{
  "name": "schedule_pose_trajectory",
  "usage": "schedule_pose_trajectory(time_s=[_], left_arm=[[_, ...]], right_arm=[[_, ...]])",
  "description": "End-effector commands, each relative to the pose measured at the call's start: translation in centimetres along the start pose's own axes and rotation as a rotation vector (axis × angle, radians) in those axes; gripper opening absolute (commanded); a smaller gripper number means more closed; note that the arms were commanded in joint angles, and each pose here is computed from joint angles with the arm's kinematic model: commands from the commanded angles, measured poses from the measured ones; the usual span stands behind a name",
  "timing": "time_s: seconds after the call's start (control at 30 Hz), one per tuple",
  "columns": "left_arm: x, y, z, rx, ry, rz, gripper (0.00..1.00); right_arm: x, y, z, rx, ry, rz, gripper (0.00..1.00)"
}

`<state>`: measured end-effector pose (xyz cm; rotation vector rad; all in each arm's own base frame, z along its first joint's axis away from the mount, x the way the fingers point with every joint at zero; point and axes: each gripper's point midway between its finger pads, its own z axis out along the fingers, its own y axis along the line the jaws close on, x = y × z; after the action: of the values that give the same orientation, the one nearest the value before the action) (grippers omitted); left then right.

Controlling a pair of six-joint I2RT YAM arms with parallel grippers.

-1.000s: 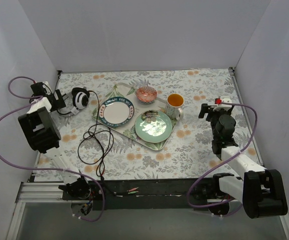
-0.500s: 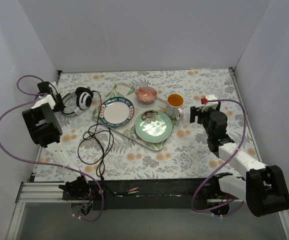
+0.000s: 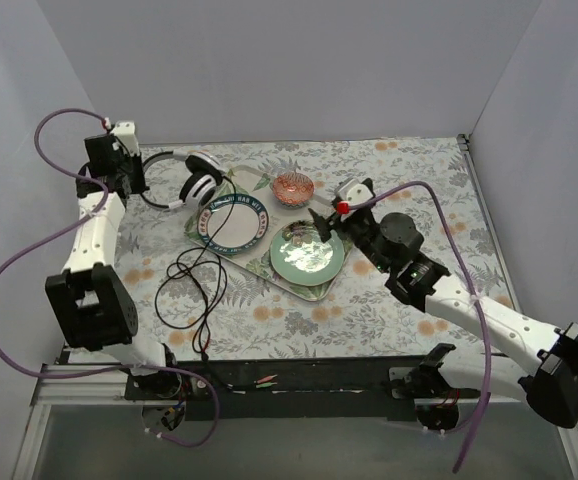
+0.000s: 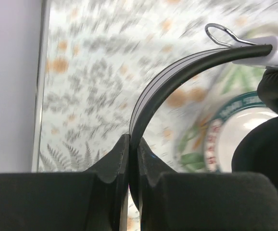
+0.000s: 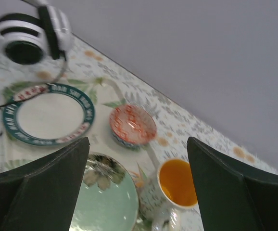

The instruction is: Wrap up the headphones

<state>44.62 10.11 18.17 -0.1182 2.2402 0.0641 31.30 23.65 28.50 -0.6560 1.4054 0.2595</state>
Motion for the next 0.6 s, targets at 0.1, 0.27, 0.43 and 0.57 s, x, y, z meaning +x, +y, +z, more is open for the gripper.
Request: schedule_pose_trajectory(time_s=[0.1,0.27,0.43,0.57], left_arm=[[-10.0,-7.3,-11.8,0.084,-0.363,0.142,0.0],[-10.7,-10.1,-16.1,0.234,-0.371,0.07,0.0],[-14.9,-10.8,-21.5,0.274,-0.476,0.004,0.0],[-18.9,-10.9,-26.6,0.295,-0.6,-0.045,0.0]], right_arm=[[-13.3,8.0,2.9,-0.155,-0.219,-0.063,0.92],[-13.1,10.1,3.2,-0.238,-0.181,0.023,0.97],[-14.6,11.4,0.3,-0.35,-0.318,0.092,0.99],[-13.7,13.0,2.0,-0.385,-0.296,0.103,0.99]])
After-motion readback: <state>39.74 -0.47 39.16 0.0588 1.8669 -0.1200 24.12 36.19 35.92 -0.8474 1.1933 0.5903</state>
